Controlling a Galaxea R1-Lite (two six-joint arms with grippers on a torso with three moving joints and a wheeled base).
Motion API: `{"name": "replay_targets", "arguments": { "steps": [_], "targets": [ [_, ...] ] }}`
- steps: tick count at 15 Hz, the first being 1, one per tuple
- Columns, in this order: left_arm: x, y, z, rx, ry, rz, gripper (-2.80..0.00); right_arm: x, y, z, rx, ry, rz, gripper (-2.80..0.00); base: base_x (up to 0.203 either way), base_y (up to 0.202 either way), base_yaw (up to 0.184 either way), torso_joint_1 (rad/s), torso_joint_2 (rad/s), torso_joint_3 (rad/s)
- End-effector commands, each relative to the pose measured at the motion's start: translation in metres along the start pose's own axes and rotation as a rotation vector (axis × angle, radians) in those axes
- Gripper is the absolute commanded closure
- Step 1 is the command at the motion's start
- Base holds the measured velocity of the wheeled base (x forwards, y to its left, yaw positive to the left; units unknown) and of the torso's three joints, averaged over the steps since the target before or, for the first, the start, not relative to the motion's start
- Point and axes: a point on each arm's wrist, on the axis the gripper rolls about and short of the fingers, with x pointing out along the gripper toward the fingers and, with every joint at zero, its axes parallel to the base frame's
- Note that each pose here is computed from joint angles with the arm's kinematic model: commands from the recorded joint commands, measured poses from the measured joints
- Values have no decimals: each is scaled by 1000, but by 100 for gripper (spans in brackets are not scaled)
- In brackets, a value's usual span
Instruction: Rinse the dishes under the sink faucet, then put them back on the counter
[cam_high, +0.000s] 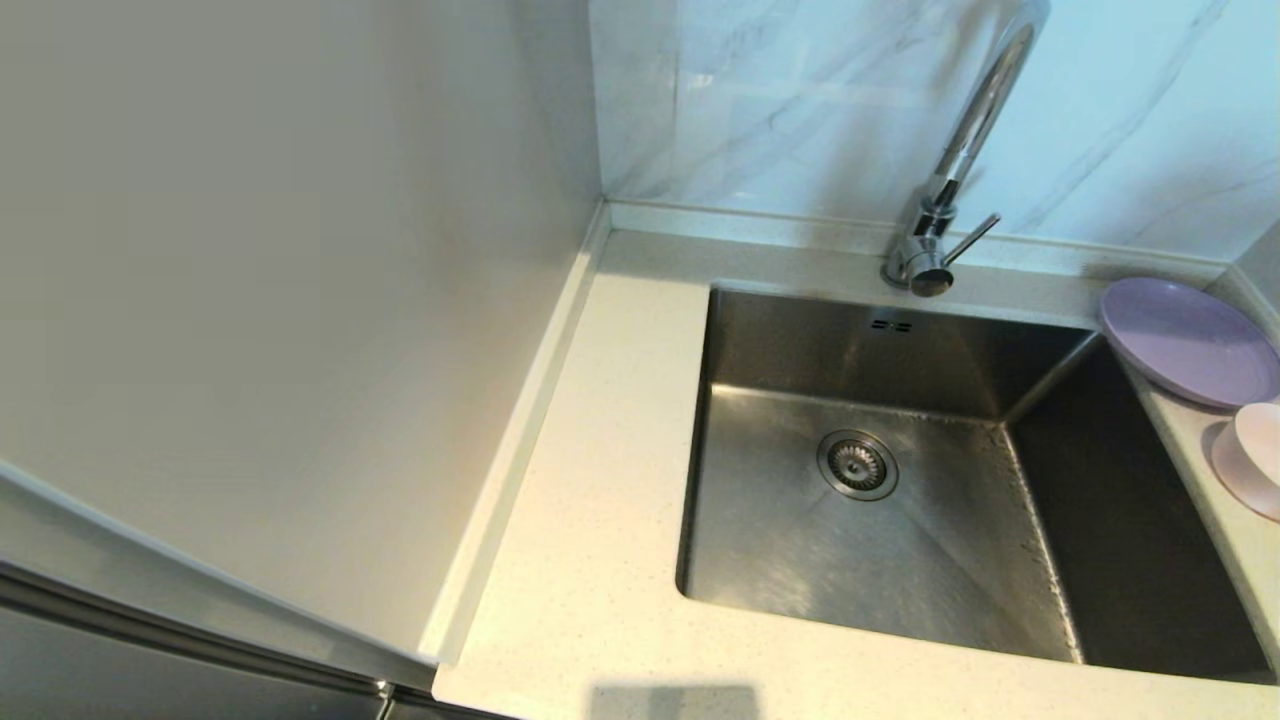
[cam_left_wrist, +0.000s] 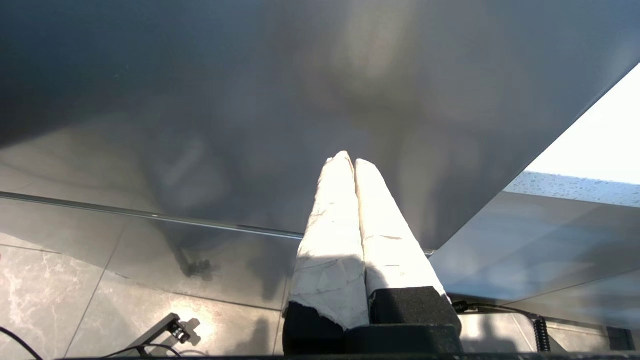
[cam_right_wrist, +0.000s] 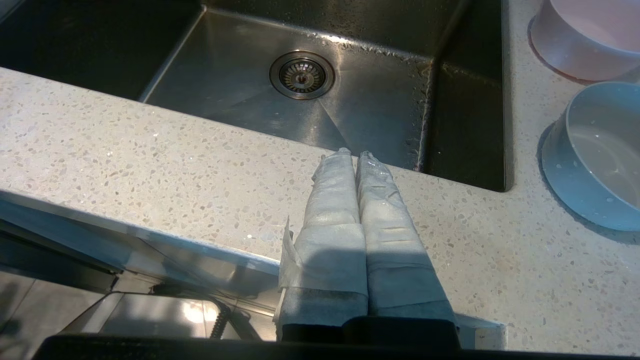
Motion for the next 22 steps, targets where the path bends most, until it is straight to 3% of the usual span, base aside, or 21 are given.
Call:
{"name": "replay_targets", "arguments": {
  "steps": [1, 22],
  "targets": [
    [0, 0, 0, 0, 0, 0, 0, 1, 0, -2, -1, 11, 2, 0, 0, 0, 0, 0, 0, 0],
    [0, 0, 0, 0, 0, 0, 0, 1, 0, -2, 16, 11, 2, 0, 0, 0, 0, 0, 0, 0]
  ]
}}
